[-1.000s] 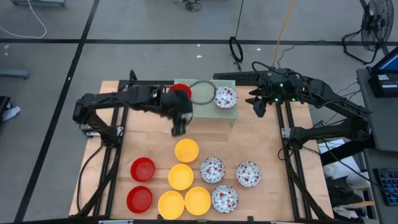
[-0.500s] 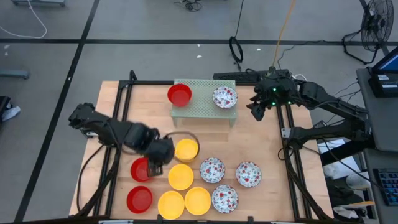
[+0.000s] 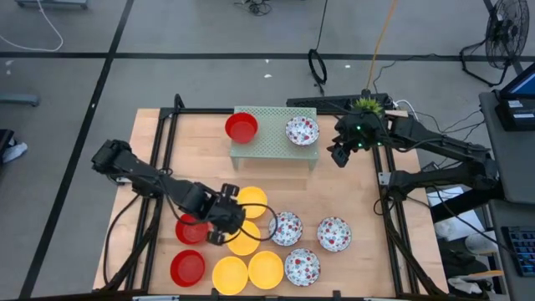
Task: Pick & Place Mini bowls
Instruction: Put the yellow bowl on the shelf
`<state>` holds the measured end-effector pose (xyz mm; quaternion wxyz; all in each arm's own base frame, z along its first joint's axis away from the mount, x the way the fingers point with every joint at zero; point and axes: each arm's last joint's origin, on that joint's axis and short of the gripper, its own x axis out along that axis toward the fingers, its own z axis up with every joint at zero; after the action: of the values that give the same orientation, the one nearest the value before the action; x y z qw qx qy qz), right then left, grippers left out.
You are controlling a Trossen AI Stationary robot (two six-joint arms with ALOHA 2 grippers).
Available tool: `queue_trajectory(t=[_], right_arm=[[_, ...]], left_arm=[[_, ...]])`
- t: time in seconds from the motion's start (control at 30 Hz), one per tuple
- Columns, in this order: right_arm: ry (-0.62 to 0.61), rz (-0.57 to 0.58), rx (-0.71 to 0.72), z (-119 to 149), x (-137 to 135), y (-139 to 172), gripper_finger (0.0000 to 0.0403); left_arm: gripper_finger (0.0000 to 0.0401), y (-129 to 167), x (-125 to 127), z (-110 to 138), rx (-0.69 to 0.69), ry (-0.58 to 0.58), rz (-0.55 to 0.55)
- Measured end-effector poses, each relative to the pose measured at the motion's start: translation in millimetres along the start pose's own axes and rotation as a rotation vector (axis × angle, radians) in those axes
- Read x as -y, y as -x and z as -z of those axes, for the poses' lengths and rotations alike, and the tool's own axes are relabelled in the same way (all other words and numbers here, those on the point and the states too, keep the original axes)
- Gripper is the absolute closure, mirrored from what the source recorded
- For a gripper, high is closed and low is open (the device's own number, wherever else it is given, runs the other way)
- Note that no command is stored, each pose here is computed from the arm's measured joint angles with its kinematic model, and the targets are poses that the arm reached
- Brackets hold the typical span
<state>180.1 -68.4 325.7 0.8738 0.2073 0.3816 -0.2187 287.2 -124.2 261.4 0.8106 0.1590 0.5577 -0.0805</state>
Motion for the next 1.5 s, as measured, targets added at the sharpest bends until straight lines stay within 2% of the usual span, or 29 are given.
queue_trajectory(t=[0.07, 0.17, 0.4, 0.67, 1.03, 1.27, 1.37, 1.5], right_arm=[[-0.01, -0.026, -0.008, 0.3, -0.7, 0.1, 0.022], [-0.035, -0.077, -0.023, 0.8, -2.8, 0.2, 0.022], [-0.03, -0.133, -0.009, 0.3, -12.1, 0.4, 0.022], [-0.029, -0.16, 0.008, -0.2, -18.5, 0.9, 0.022], [-0.026, -0.167, 0.02, -1.2, -19.6, 1.0, 0.022], [-0.026, -0.166, 0.021, -1.2, -19.5, 1.0, 0.022], [-0.026, -0.166, 0.021, -1.2, -19.5, 1.0, 0.022], [-0.026, -0.166, 0.021, -1.2, -19.5, 1.0, 0.022]], left_arm=[[0.0245, -11.2, -2.0, 6.4, -0.019, -0.089, -0.045], [0.0245, -26.0, -4.8, 13.7, -0.027, -0.195, -0.048], [0.0245, -50.9, -11.2, 21.8, 0.032, -0.299, -0.026], [0.0245, -68.1, -15.1, 28.6, 0.102, -0.276, 0.042], [0.0245, -85.7, -29.8, 44.2, 0.076, -0.263, -0.005], [0.0245, -87.5, -34.2, 45.8, 0.065, -0.258, 0.014], [0.0261, -87.5, -33.8, 45.5, 0.068, -0.265, 0.017], [0.0313, -90.2, -34.2, 46.6, 0.053, -0.268, 0.026]])
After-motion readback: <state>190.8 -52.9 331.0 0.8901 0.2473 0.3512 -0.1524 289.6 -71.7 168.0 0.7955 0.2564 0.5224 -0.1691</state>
